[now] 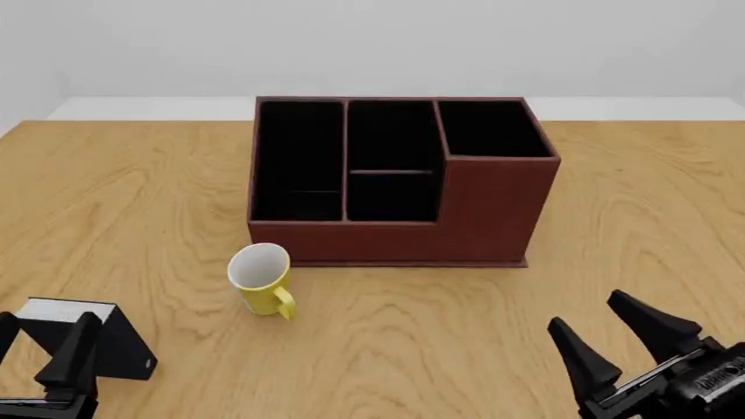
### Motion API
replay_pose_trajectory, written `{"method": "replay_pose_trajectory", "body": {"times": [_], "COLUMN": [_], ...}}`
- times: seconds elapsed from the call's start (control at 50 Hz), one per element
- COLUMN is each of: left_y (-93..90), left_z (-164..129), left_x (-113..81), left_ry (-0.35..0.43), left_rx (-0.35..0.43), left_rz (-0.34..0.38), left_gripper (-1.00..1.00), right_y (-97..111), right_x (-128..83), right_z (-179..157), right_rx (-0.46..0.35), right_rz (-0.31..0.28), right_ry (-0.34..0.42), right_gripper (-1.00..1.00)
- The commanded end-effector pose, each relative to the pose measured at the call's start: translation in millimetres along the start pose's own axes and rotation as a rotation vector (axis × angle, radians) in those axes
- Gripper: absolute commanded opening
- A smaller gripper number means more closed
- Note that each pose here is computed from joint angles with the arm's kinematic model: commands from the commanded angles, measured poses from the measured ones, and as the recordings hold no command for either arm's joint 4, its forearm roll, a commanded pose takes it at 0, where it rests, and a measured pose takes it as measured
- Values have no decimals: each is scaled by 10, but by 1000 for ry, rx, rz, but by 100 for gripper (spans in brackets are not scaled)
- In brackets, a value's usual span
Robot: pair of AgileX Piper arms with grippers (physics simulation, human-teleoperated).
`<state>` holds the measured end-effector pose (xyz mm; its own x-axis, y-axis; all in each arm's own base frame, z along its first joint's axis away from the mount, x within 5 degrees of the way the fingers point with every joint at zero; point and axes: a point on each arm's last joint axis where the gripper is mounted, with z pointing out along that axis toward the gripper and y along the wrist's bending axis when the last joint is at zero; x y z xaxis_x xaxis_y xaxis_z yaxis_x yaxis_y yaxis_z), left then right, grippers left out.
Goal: Pick up the yellow and white mug and place it to the right of the caddy.
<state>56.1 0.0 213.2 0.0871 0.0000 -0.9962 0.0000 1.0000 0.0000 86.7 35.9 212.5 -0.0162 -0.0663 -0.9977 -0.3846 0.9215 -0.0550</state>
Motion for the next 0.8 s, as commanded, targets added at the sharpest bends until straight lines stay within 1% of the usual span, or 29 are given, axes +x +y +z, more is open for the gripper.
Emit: {"method": "replay_pose_trajectory", "body": {"times": [0.02, 0.38, 0.8], "left_y": [0, 0, 0], "left_z": [0, 0, 0], "left_x": [0, 0, 0], "left_ry": [0, 0, 0], "left_rx": [0, 0, 0], "left_rz": [0, 0, 0], "left_gripper": [100, 100, 100], "right_y": [91, 235, 422], "right_x": [42, 87, 121], "right_z": [182, 399, 670], "right_rx": [-80, -173, -256], "right_rz": [-22, -39, -63], "right_ry": [19, 33, 30], "right_gripper": [100, 100, 100]}}
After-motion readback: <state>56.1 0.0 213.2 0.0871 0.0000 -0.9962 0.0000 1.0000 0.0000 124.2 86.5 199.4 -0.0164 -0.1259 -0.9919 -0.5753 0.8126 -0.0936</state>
